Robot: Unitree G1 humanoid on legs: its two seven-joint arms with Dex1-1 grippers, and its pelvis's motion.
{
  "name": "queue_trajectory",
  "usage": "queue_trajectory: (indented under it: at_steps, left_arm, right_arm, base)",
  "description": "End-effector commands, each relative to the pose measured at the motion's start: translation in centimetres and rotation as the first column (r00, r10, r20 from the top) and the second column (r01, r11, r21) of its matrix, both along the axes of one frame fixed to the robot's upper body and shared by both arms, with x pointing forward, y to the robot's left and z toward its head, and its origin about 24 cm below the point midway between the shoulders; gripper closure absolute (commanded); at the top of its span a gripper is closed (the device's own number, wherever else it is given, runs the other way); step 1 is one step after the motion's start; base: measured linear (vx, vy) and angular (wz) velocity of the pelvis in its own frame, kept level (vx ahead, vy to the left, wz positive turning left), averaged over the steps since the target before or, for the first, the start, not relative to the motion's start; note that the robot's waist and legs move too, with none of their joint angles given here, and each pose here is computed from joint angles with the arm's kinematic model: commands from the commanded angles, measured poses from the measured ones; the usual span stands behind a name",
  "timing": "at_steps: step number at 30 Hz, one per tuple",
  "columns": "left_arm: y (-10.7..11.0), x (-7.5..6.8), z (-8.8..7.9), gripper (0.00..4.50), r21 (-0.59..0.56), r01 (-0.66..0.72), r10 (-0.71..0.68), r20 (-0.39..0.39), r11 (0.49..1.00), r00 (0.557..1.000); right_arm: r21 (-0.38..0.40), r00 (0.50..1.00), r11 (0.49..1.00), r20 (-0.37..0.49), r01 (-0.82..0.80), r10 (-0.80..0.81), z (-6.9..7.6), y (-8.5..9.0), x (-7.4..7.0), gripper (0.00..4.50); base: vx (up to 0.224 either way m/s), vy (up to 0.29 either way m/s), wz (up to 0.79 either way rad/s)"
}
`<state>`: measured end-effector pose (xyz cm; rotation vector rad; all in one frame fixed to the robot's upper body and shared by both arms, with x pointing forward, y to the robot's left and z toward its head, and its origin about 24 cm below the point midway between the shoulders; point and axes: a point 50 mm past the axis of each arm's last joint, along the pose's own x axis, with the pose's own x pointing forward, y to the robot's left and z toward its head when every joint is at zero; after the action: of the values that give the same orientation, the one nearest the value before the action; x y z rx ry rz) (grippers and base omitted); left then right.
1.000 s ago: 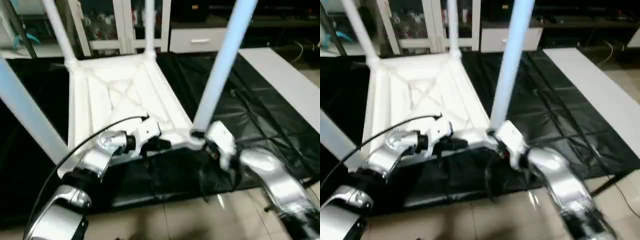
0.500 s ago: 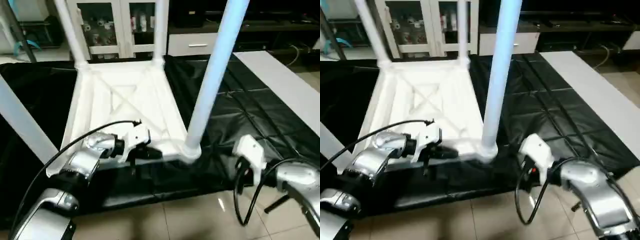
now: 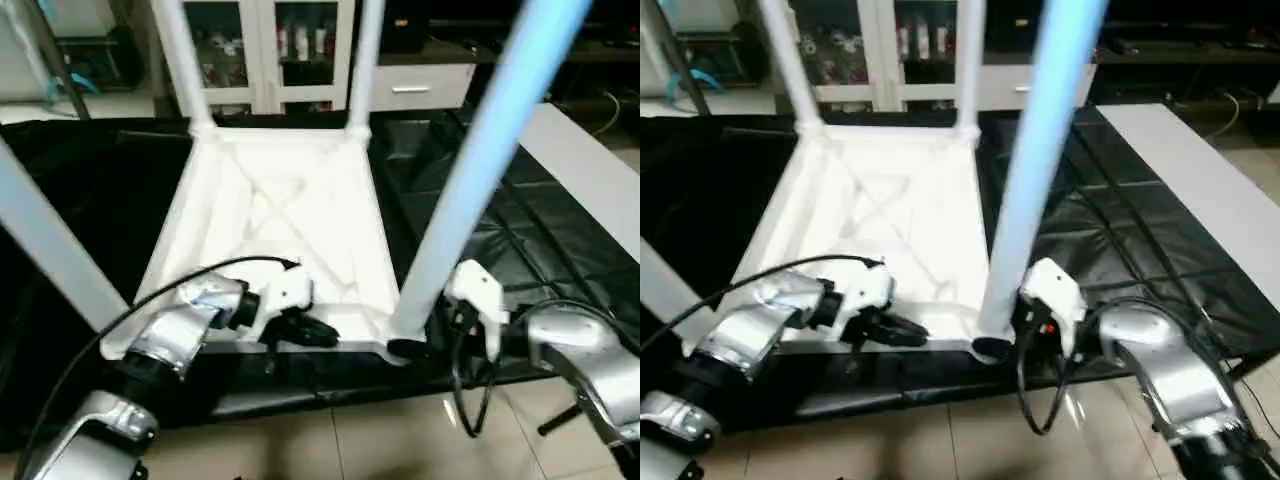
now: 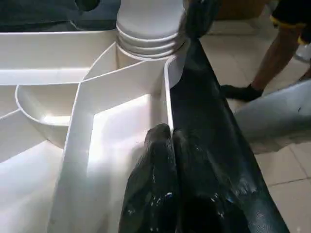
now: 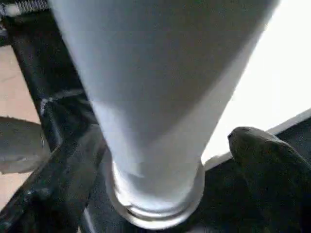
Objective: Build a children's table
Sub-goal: Rotate leg to tighten
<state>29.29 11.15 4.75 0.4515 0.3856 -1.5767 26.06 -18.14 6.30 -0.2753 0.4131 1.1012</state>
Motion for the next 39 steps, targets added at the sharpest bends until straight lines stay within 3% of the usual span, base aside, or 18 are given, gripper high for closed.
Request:
queue_trajectory:
  at_steps: [1,3,4,7,16,17,22,39]
  left_arm:
    - [-0.6,-1.4,-2.2,4.5,0.118,0.082,-0.077,-0.052,0.99,0.996]
    - [-0.8,-1.0,-2.1,4.5,0.122,0.036,-0.035,-0.007,0.992,0.999]
    - [-0.9,-0.8,-2.0,4.08,0.124,0.011,-0.011,0.001,0.992,1.0]
    - [-0.8,-0.7,-1.8,3.92,0.136,0.009,-0.011,0.016,0.991,1.0]
    - [-1.0,-1.0,-2.4,3.92,0.152,0.019,-0.018,-0.009,0.988,1.0]
    - [-1.1,-0.8,-2.4,4.19,0.143,0.005,-0.005,-0.004,0.99,1.0]
    - [-1.0,-0.4,-2.2,4.43,0.153,-0.005,0.005,0.0,0.988,1.0]
    - [-0.9,-1.3,-2.7,4.43,0.166,0.077,-0.079,0.01,0.983,0.997]
  right_arm:
    - [-0.011,0.999,1.0,0.027,-0.017,0.018,0.4,0.3,0.5,0.03]
    - [-0.014,0.999,1.0,0.032,-0.022,0.022,0.4,0.4,0.9,0.03]
    - [-0.017,0.999,0.999,0.033,-0.028,0.028,0.3,0.4,1.1,0.0]
    - [-0.02,0.999,0.999,0.032,-0.033,0.033,0.2,0.4,1.3,0.0]
    - [-0.026,0.998,0.999,0.035,-0.043,0.044,-0.1,0.4,1.4,0.0]
    - [-0.026,0.998,0.999,0.036,-0.043,0.044,-0.1,0.4,1.4,0.0]
    - [-0.026,0.998,0.999,0.041,-0.042,0.043,-0.1,0.3,1.5,0.0]
    - [-0.019,0.993,0.993,0.012,-0.117,0.117,-0.7,-0.1,1.7,0.0]
  base:
    - [0.0,0.0,0.0]
    - [0.0,0.0,0.0]
    - [0.0,0.0,0.0]
    - [0.0,0.0,0.0]
    - [0.0,0.0,0.0]
    - [0.0,0.0,0.0]
    - [0.0,0.0,0.0]
    - [0.0,0.0,0.0]
